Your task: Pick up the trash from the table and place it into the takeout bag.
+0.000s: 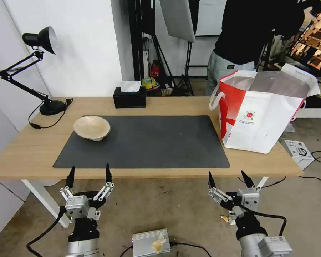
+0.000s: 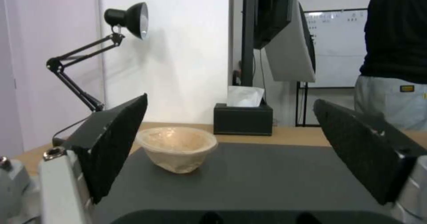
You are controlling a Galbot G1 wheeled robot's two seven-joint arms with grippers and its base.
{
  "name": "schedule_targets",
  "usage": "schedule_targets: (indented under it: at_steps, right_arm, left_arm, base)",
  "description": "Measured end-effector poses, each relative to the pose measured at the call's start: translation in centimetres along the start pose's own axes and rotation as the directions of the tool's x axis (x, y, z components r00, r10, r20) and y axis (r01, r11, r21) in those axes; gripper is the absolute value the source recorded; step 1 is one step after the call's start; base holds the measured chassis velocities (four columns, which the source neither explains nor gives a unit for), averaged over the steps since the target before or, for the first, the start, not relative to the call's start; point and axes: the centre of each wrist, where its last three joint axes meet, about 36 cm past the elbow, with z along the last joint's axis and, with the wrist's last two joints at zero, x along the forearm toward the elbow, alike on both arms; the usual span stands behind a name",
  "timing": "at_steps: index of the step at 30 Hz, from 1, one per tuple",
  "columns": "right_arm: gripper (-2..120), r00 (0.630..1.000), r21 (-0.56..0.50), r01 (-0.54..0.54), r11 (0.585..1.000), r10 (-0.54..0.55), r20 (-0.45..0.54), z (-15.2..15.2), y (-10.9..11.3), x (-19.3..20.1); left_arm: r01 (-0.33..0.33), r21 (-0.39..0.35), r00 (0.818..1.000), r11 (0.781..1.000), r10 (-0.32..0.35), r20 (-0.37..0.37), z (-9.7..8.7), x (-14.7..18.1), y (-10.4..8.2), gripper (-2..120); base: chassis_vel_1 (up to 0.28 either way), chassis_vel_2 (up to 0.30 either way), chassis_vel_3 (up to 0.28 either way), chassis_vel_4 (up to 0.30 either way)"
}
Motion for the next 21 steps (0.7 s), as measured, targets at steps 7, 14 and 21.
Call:
schedule_targets:
  at_steps: [7, 14, 21]
  right_arm:
    - [100, 1.0, 0.017, 0.007, 1.0, -0.007, -0.015, 0.46, -0.02, 0.04]
    - [100, 0.999, 0.026, 0.014, 1.0, -0.013, -0.032, 0.82, 0.05, 0.19]
    - [100, 0.999, 0.023, 0.012, 1.0, -0.011, -0.044, 1.01, 0.23, 0.3]
  left_arm:
    - [-0.006, 0.002, 1.0, 1.0, 0.006, -0.007, 0.64, -0.2, -0.09, 100]
    - [-0.008, 0.006, 1.0, 1.0, 0.008, -0.013, 0.91, -0.25, -0.22, 100]
    - [-0.007, 0.005, 1.0, 1.0, 0.007, -0.014, 0.87, -0.24, -0.09, 100]
  base:
    - [0.0, 0.0, 0.0, 0.0]
    - [0.0, 0.0, 0.0, 0.0]
    - [0.0, 0.0, 0.0, 0.0]
